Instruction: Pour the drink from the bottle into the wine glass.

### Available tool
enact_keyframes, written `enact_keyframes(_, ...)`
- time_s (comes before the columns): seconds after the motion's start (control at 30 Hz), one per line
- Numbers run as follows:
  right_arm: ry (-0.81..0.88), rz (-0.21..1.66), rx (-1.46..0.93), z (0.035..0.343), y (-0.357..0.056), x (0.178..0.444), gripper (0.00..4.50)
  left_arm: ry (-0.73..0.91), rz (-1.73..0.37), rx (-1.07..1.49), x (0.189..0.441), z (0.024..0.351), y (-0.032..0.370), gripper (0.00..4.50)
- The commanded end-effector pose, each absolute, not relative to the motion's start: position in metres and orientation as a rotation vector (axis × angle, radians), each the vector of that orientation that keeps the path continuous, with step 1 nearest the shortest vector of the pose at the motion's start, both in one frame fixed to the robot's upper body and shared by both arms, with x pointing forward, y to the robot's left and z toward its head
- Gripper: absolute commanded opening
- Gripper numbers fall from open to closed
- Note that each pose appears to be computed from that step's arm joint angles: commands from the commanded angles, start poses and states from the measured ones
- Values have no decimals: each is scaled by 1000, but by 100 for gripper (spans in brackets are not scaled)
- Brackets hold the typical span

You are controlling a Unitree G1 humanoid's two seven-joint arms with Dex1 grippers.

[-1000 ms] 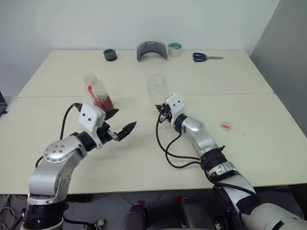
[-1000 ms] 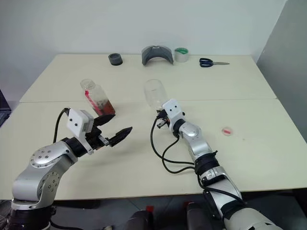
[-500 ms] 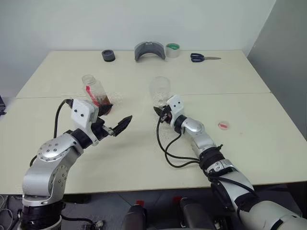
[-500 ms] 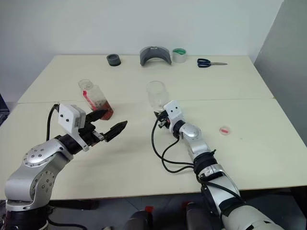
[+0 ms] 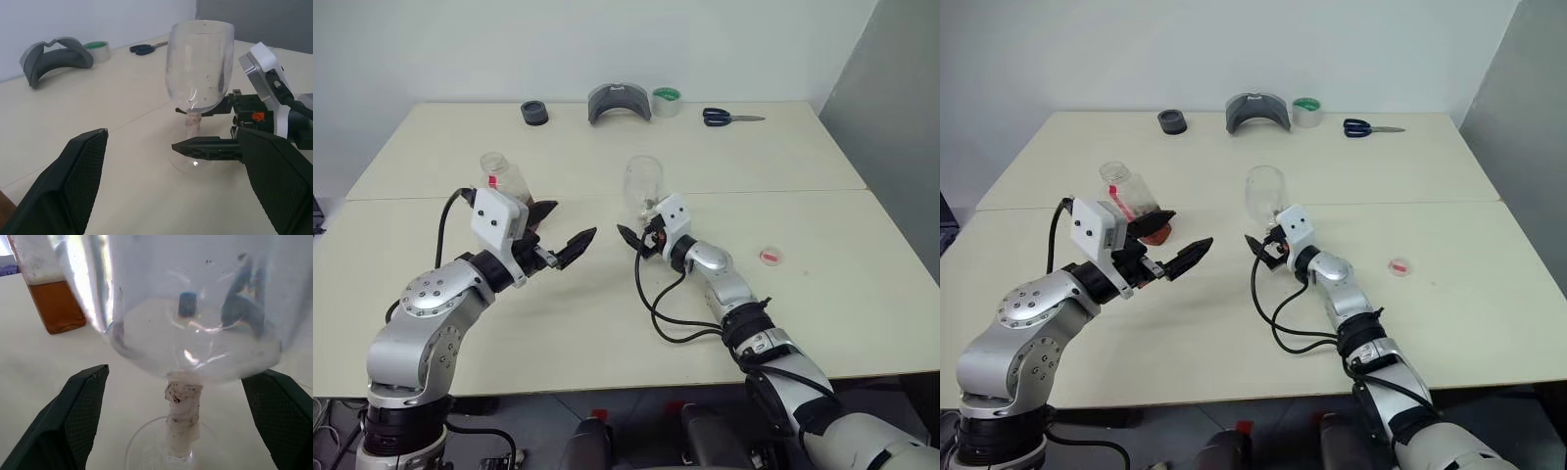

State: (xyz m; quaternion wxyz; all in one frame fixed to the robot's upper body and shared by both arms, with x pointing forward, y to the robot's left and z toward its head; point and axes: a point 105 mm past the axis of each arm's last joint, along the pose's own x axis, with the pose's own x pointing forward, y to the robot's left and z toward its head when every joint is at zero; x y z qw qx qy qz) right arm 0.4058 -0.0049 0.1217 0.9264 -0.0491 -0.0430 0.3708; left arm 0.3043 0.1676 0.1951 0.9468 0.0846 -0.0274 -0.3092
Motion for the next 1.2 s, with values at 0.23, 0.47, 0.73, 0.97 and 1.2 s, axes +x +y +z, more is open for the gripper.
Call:
enact_keyframes(0.23, -126, 736, -99, 136, -30, 396, 447, -119, -617, 186, 302, 202, 170, 450)
enact_keyframes(0.47, -103, 727, -129, 130, -39, 372, 447, -102, -489, 168, 309, 177, 190, 450)
enact_keyframes(0.73, -93, 938, -219, 132, -45, 313, 447, -24, -216, 216, 312, 127, 230, 450)
enact_keyframes(0.97, -133, 1089, -215, 155, -40, 282, 447, -31, -67, 180, 322, 117, 259, 450)
enact_keyframes(1.2, -163, 1149, -197, 168, -28, 273, 447, -49, -80, 160, 339, 122, 280, 450)
